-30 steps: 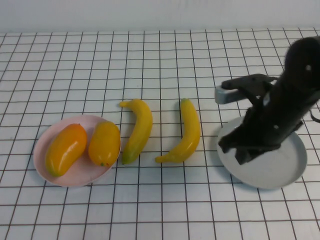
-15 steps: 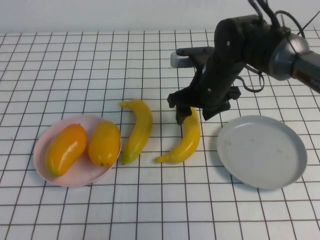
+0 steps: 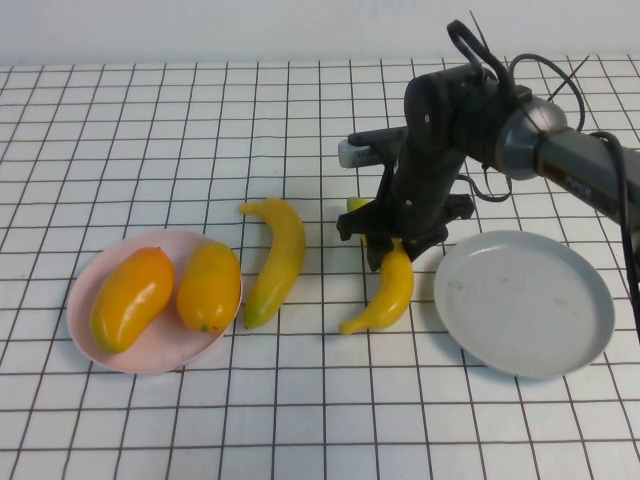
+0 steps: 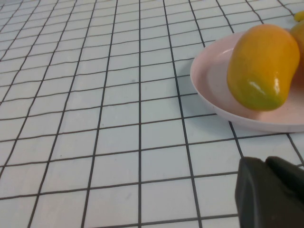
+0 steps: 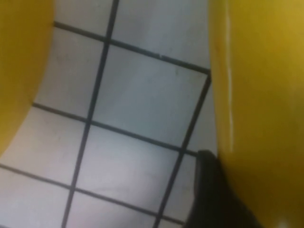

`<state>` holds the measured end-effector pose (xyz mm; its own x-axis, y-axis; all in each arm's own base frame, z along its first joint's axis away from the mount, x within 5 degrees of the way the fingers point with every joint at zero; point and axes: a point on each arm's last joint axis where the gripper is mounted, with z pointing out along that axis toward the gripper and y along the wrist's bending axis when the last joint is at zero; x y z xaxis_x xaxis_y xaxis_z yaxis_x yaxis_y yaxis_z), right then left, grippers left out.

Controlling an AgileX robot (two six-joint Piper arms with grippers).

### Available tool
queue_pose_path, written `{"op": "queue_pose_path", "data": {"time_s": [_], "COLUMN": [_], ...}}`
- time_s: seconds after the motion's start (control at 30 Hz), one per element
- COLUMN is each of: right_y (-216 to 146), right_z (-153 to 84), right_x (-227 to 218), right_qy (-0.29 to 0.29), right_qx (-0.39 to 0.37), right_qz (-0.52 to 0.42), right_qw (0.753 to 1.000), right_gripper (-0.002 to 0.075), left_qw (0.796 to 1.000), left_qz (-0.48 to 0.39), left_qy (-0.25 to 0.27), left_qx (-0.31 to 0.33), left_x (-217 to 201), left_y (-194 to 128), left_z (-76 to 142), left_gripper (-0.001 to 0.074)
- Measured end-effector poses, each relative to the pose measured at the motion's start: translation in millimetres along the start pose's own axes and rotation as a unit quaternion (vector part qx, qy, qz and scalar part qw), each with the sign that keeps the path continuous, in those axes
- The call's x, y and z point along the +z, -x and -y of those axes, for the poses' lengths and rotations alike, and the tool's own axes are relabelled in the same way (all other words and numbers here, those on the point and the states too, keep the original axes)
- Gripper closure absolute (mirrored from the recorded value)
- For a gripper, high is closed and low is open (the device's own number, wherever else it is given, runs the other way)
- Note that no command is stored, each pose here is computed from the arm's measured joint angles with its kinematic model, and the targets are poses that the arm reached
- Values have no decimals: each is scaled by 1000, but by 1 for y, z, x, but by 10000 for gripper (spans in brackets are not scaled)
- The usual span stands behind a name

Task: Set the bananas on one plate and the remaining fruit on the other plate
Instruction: Put another type of fruit in the right plate

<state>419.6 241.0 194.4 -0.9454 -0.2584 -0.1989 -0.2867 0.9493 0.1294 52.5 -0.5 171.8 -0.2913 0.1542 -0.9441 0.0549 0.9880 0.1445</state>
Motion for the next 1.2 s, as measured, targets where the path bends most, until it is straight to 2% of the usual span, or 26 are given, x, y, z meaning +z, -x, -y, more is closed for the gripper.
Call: {"op": "queue_pose_path", "data": {"time_s": [0.13,0.27,0.47,0.63,0.83,0.93,1.1,1.2], "right_y": [-2,-5,-31,-75,-107,-106,-99,-91], "right_z": [0,5,34,79,127,133,133,129], "right_x": [-28,-72,-105,-84,-58,-55,-59,-67], "right_qy": [-7,-47,-70,-75,-85,-86,-82,-77], "right_qx": [-25,-64,-52,-1,48,53,55,52], "right_qz": [7,45,43,-18,-17,-2,29,39], "right_qw": [1000,996,995,997,995,995,995,995], "right_gripper": [407,407,407,407,407,398,256,230], "left_qw": [1000,1000,1000,1000,1000,1000,1000,1000], "left_qz": [0,0,0,0,0,0,0,0], "left_qy": [0,0,0,0,0,0,0,0], "left_qx": [0,0,0,0,0,0,0,0], "left_x": [0,0,0,0,0,0,0,0], "left_y": [0,0,0,0,0,0,0,0], "left_z": [0,0,0,0,0,0,0,0], "left_gripper": [738,738,738,738,738,738,738,738]}}
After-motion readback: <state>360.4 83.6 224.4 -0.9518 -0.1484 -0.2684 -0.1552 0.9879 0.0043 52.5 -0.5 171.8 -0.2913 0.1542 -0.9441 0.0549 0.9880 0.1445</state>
